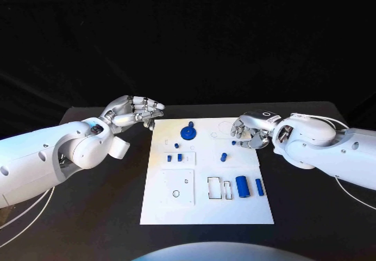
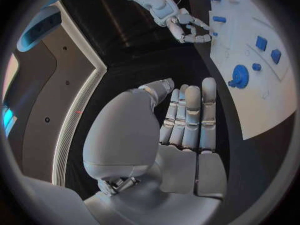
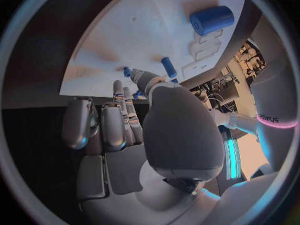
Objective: Assemble the parts on the task board
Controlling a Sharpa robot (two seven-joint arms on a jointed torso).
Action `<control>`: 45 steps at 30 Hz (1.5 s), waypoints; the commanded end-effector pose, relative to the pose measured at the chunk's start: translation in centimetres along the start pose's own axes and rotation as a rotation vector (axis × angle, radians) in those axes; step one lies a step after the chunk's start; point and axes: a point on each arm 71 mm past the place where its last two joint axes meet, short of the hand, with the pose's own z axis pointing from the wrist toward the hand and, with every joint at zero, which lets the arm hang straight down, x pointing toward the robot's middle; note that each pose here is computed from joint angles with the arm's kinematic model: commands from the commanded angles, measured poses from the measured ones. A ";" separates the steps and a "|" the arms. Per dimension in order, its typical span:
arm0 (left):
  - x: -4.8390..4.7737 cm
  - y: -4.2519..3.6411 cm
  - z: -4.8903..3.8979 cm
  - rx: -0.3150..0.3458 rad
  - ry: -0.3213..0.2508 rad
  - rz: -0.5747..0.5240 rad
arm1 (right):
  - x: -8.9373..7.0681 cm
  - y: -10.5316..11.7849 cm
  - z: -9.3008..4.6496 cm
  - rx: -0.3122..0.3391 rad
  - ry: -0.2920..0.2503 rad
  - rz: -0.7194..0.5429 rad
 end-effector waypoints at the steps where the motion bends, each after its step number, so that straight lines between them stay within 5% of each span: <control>1: 0.07 -0.39 -0.05 0.048 -0.001 -0.073 | 0.5 0.0 0.2 0.019 0.028 -0.067; 45: 0.13 -0.32 -0.19 0.031 0.012 -0.081 | 3.1 1.3 1.2 0.016 0.064 -0.061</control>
